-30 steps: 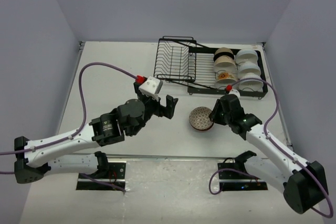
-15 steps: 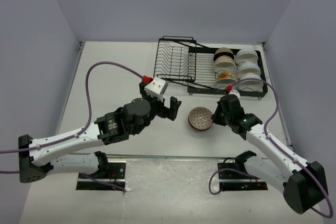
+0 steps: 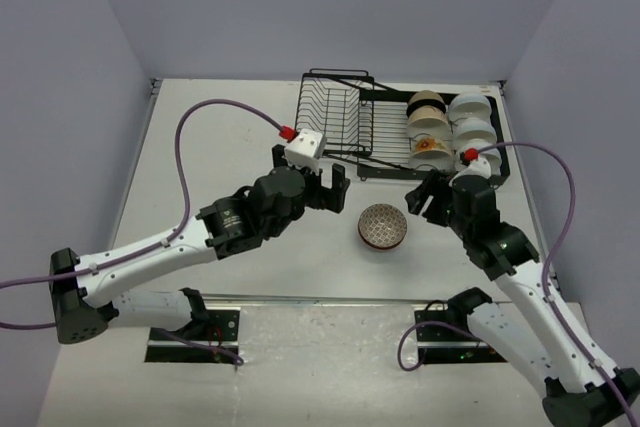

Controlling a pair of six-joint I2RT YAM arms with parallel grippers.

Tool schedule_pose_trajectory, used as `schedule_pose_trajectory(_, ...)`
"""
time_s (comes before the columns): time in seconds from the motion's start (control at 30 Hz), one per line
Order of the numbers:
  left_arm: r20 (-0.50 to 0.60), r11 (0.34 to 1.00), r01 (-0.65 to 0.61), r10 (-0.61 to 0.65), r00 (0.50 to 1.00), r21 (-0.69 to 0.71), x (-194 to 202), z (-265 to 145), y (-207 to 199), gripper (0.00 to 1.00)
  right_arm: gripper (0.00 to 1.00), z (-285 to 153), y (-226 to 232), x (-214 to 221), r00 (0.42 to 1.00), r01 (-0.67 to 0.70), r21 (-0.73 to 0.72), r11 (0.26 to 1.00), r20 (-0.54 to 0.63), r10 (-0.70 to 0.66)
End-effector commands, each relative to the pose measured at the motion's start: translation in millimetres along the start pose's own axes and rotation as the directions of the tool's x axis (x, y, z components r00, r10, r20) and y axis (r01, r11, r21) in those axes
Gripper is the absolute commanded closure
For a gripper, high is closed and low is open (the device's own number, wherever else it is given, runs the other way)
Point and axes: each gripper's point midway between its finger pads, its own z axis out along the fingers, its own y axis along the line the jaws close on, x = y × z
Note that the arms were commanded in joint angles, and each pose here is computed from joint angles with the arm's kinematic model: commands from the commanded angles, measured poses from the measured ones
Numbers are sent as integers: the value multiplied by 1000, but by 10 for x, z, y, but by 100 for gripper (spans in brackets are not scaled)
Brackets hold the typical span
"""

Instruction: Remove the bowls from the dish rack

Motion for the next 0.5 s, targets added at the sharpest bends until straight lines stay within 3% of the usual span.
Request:
schedule_pose_trajectory(0.0, 47, 988, 121, -117, 992, -98, -275, -78, 181, 0, 17, -156, -46, -412, 992, -32, 45, 998, 121, 26)
schedule_pose_trajectory(0.03, 39, 977, 150, -145, 989, -152, -250, -124, 324, 0, 2, -170, -63, -500, 985, -84, 58, 995, 157, 74)
schedule_pose_trajectory(0.13, 51, 952, 167, -159, 986, -257, -278, -292, 640, 0, 1, -248, -245, -825, 915, -278, 123, 953, 335, 224)
schedule_pose_trajectory(0.2, 49, 940, 163, -156, 987, -299, -296, -444, 799, 0, 1, -308, -127, -1033, 857, -331, 7, 944, 422, 297)
schedule_pose_trajectory(0.3, 45, 938, 154, -148, 988, -311, -306, -679, 930, 0, 1, -272, 44, -1182, 812, -348, -135, 928, 451, 370)
schedule_pose_trajectory(0.37, 45, 937, 149, -142, 989, -317, -307, -808, 1006, 0, 1, -165, -13, -1225, 794, -383, -139, 913, 456, 403)
schedule_pose_trajectory(0.47, 21, 942, 116, -115, 993, -316, -235, -1033, 1133, 0, 1, 133, -101, -1192, 756, -502, -191, 843, 376, 536)
